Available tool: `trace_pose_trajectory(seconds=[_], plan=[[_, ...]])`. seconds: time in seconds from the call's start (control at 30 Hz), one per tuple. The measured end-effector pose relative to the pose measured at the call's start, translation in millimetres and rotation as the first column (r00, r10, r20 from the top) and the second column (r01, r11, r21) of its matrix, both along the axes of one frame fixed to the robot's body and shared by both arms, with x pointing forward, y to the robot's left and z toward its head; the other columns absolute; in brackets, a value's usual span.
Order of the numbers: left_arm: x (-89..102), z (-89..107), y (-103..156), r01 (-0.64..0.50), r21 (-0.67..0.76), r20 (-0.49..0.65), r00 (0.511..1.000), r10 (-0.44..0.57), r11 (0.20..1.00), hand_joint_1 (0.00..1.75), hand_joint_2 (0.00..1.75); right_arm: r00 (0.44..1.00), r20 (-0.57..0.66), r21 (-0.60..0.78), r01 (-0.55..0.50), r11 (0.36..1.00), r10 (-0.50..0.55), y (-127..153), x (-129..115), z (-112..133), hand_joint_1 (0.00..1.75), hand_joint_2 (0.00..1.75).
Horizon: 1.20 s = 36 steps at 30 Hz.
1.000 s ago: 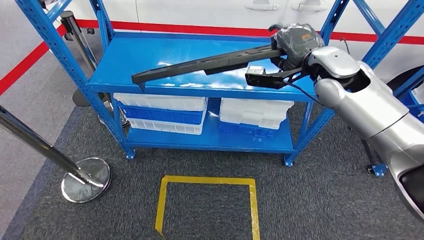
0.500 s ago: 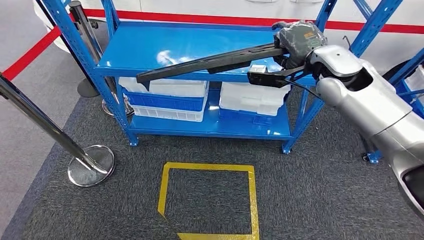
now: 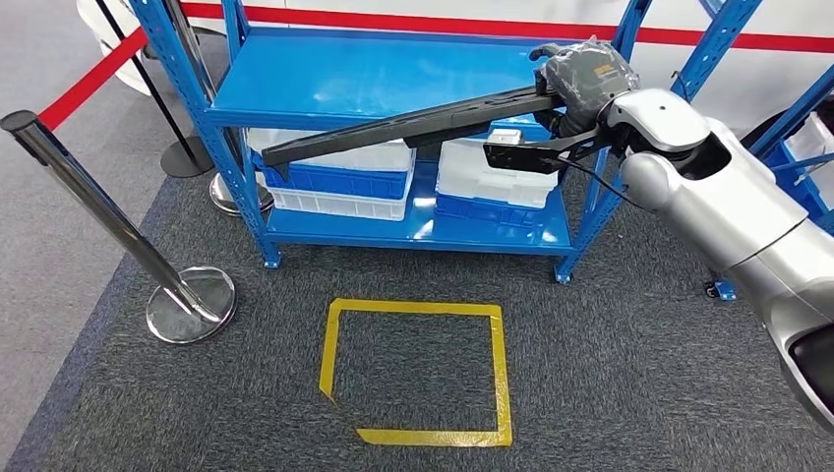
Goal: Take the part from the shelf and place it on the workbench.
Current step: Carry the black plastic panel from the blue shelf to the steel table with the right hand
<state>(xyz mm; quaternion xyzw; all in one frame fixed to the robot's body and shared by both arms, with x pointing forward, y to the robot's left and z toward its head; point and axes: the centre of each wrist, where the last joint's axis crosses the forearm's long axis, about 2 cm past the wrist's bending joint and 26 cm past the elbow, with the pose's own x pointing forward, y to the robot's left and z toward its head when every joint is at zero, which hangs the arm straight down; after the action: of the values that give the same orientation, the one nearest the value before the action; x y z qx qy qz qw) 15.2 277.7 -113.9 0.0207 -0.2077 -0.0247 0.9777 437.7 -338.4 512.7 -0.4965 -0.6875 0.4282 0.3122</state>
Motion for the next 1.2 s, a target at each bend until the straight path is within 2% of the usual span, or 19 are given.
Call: trace_pose_trajectory(seconds=[0.2,0.8,0.9,1.07,1.2], plan=[[-1.5,-0.1,2,-0.006,0.002,-0.009,1.0,0.006,1.0,0.0,1.75,1.0,0.001,-0.013,-0.006,1.0,0.006,8,0,4,1.75,1.75],[-0.5,-0.1,5,-0.012,0.016,-0.005,1.0,0.012,1.0,0.0,1.75,0.999,-0.037,-0.014,-0.011,1.0,0.011,12,4,-11,1.75,1.75],[-0.6,-0.1,5,-0.012,0.018,-0.005,1.0,0.012,1.0,0.0,1.75,0.999,-0.041,0.028,-0.031,0.999,0.032,11,4,-13,1.75,1.75],[-0.8,-0.1,4,-0.012,0.018,-0.004,1.0,0.012,1.0,0.0,1.75,0.997,0.03,0.18,-0.076,0.981,0.071,5,1,-15,1.75,1.75],[-1.7,-0.2,4,-0.011,0.02,-0.006,1.0,0.012,1.0,0.0,1.75,0.996,0.043,0.217,-0.086,0.972,0.078,7,0,-18,1.75,1.75]])
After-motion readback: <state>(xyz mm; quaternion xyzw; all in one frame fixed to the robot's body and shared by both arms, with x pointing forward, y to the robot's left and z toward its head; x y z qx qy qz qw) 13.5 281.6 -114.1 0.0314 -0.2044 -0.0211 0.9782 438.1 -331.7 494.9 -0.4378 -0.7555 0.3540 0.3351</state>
